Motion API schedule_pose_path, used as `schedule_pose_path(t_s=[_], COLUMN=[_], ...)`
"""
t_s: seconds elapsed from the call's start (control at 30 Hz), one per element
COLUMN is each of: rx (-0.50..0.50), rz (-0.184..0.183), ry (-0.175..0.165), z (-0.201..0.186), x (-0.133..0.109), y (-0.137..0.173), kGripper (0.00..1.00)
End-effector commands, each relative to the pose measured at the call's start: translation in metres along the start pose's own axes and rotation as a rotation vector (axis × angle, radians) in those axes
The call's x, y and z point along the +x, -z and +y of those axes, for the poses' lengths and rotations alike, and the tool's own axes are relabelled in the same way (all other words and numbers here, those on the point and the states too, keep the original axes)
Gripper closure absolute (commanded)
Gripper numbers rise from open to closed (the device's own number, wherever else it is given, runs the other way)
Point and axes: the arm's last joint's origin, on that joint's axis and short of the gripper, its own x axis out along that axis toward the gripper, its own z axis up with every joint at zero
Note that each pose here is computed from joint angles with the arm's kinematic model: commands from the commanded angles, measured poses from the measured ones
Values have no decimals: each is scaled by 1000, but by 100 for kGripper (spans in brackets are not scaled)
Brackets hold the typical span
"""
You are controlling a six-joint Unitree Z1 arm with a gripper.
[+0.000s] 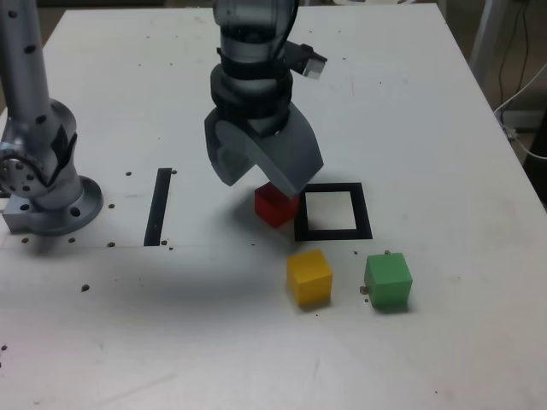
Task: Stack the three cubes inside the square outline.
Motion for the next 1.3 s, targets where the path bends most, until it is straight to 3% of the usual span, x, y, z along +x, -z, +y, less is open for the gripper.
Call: schedule_pose_path(t_s=[0.0,0.2,0.33,0.43,0.6,0.7,1.27], rx=[8,20,24,12,-12,-15,-27], rz=[5,12,25,40,56,59,71], ry=[8,31,46,53,56,59,69], z=[1,2,2,2,3,3,3], x=[6,17,24,28,33,33,33], y=[-6,-19,-27,-32,-35,-35,-36], kGripper=[1,5,13,28,65,75,78])
